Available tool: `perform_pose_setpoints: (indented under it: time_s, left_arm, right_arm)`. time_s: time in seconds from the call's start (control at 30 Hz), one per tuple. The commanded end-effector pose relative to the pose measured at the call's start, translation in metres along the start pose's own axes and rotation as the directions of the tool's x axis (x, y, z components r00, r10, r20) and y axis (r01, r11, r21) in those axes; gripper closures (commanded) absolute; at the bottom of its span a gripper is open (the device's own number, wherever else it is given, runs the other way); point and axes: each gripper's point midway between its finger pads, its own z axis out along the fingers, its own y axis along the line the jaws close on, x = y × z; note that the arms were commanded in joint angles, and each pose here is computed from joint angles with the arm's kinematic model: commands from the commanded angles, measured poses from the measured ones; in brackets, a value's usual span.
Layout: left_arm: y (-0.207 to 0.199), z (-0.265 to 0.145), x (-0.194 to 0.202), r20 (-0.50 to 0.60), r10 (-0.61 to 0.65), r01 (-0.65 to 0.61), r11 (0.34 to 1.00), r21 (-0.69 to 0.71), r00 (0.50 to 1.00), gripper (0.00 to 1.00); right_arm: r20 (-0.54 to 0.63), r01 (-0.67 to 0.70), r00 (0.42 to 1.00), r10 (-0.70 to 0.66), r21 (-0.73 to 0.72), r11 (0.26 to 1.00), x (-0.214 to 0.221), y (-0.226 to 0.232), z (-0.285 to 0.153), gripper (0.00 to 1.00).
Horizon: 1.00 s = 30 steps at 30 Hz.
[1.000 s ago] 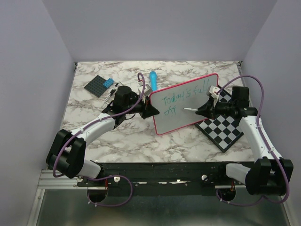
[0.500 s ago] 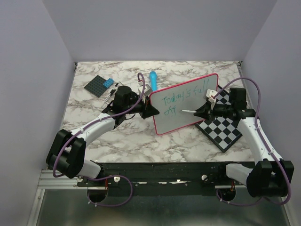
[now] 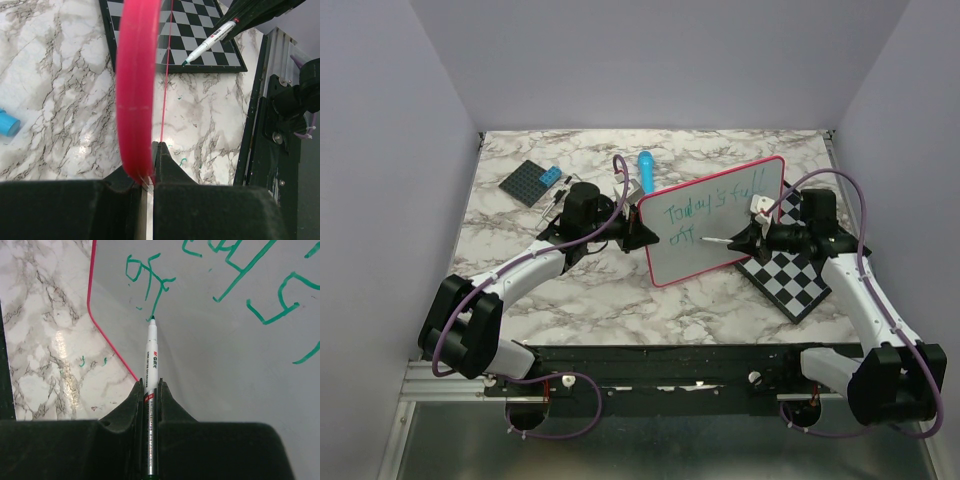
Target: Write a sentence on the whiteboard
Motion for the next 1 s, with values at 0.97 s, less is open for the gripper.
perform_pose_setpoints:
  time_s: [0.97]
  left_arm:
    - [0.013,-0.005,0.047,-0.153,-0.066,0.052,0.995,-0.091,0.986,1.0]
  right_arm:
    - [-0.067,0.087,0.994,-0.081,0.082,0.993,-0.003,-0.01,0.0,1.0]
